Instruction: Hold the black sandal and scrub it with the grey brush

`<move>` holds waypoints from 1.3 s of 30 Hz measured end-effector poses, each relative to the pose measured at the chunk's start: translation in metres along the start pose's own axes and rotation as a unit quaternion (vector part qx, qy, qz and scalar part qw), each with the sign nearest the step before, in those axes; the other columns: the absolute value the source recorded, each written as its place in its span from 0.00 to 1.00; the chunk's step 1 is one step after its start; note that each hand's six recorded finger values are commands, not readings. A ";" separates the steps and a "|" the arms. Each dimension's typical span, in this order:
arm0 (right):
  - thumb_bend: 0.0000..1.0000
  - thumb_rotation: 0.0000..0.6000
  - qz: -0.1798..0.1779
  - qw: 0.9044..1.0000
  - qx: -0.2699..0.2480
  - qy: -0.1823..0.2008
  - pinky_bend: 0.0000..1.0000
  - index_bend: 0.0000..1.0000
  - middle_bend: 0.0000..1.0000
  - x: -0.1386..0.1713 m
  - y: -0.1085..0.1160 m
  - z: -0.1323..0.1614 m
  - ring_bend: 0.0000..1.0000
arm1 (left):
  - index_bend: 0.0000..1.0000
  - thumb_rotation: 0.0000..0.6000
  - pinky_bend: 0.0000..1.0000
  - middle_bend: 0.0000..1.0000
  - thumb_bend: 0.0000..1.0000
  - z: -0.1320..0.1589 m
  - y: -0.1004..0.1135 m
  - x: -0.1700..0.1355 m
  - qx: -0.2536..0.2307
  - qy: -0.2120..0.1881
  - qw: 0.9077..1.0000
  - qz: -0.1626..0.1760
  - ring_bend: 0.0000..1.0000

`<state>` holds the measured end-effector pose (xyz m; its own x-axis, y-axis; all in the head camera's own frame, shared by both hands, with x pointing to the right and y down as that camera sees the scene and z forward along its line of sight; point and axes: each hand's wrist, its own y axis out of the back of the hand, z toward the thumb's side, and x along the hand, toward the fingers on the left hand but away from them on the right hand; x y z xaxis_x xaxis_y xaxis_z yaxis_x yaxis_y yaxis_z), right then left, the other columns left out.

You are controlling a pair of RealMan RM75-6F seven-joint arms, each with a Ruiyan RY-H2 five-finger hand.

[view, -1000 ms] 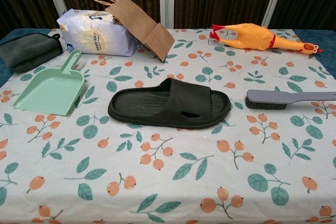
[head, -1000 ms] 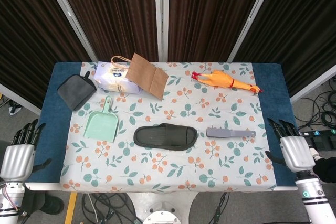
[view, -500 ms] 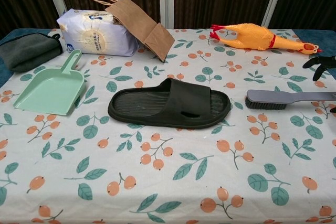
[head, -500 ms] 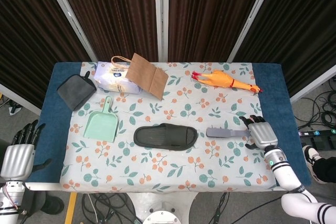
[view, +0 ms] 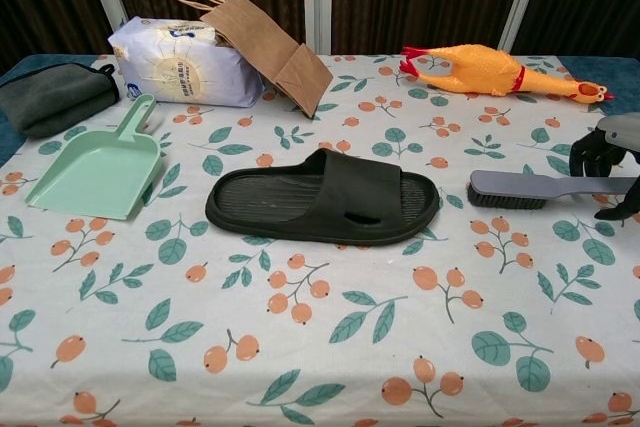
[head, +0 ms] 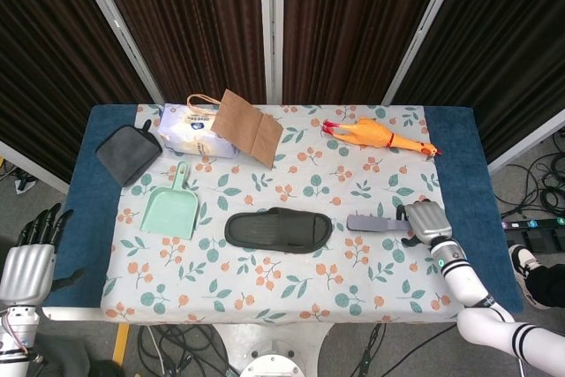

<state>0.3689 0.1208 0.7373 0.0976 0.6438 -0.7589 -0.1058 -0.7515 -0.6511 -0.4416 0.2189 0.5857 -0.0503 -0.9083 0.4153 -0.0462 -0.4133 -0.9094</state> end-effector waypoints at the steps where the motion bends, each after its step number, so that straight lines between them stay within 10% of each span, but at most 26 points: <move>1: 0.10 1.00 0.004 1.000 -0.002 -0.002 0.32 0.47 0.51 -0.001 -0.001 -0.001 0.39 | 0.14 1.00 0.14 0.13 0.00 0.000 0.000 0.000 -0.001 0.000 1.000 0.001 0.03; 8: 0.12 1.00 0.026 1.000 -0.009 -0.004 0.42 0.47 0.52 -0.006 -0.011 0.002 0.43 | 0.14 1.00 0.14 0.13 0.00 -0.002 0.000 0.000 0.000 0.002 1.000 0.002 0.03; 17: 0.18 1.00 0.028 0.998 -0.052 0.006 0.85 0.57 0.63 -0.009 -0.011 0.010 0.68 | 0.14 1.00 0.14 0.13 0.00 -0.005 0.003 -0.001 -0.003 0.007 1.000 0.006 0.03; 33: 0.33 1.00 0.028 0.994 -0.102 0.032 1.00 1.00 0.91 -0.015 0.001 0.026 0.99 | 0.14 1.00 0.14 0.13 0.00 -0.003 0.002 0.002 -0.017 0.004 1.000 0.008 0.03; 39: 0.36 1.00 0.017 0.994 -0.104 0.040 1.00 1.00 0.98 -0.014 0.007 0.030 1.00 | 0.14 1.00 0.14 0.13 0.00 0.003 -0.002 0.012 -0.042 -0.012 0.999 0.009 0.03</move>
<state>0.3367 0.1106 0.7431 0.1765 0.6098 -0.7727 0.0959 -0.7919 -0.6030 -0.4391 0.2083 0.5923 -0.0283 -0.9175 0.3967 -0.1299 -0.3902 -0.9115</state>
